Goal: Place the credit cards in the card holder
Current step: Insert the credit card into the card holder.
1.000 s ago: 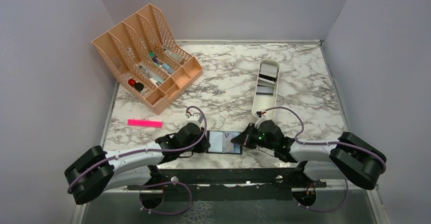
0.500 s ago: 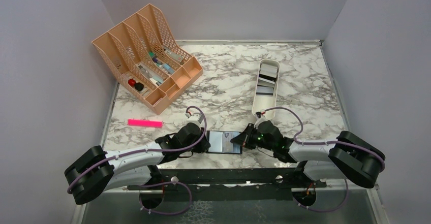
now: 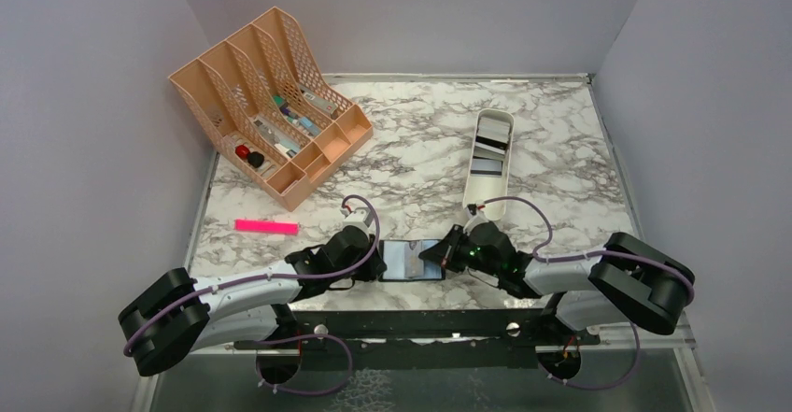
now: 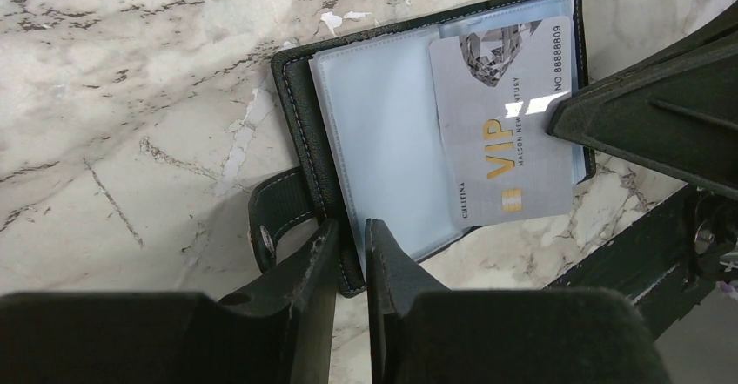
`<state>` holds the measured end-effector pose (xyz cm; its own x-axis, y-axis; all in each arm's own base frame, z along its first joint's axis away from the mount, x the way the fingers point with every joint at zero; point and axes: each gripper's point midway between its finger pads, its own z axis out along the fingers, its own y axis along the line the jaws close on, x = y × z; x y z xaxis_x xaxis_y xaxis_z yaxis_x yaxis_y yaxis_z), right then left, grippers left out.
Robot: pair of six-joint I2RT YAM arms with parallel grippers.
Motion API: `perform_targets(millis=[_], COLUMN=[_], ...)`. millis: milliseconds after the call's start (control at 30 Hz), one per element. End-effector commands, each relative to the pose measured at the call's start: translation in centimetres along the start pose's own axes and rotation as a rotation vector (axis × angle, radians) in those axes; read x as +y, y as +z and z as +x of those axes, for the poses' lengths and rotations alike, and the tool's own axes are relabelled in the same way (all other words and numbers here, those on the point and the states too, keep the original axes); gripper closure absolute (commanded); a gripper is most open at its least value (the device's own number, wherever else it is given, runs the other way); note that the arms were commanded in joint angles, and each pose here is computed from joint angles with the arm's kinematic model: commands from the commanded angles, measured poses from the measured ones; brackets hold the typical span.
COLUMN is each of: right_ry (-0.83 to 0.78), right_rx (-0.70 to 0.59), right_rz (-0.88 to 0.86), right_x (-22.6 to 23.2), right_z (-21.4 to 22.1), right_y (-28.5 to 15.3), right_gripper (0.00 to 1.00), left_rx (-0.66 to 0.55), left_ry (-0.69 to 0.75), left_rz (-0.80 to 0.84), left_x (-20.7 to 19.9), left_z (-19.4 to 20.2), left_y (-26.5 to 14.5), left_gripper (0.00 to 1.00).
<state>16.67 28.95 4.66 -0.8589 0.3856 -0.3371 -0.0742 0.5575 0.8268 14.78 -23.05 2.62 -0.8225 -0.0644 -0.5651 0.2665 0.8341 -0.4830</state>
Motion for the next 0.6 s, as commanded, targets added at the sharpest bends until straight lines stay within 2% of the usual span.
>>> perform_targets(millis=[0, 167, 433, 567], right_ry=[0.031, 0.023, -0.065, -0.093], right_rx=[-0.005, 0.0, 0.033, 0.035], right_rz=[0.001, 0.011, 0.216, 0.292], right_x=[0.1, -0.1, -1.8, -2.7], right_z=[0.2, 0.6, 1.1, 0.9], right_y=[0.3, 0.3, 0.6, 0.4], right_gripper=[0.99, 0.98, 0.83, 0.83], left_rx=[0.037, 0.036, 0.037, 0.037], left_ry=[0.001, -0.002, 0.0, 0.0], left_rz=[-0.026, -0.023, -0.019, -0.021], left_x=[1.0, 1.0, 0.9, 0.9], left_z=[1.3, 1.3, 1.3, 1.3], left_y=[-0.2, -0.3, -0.3, -0.3], left_gripper=[0.79, 0.79, 0.78, 0.78])
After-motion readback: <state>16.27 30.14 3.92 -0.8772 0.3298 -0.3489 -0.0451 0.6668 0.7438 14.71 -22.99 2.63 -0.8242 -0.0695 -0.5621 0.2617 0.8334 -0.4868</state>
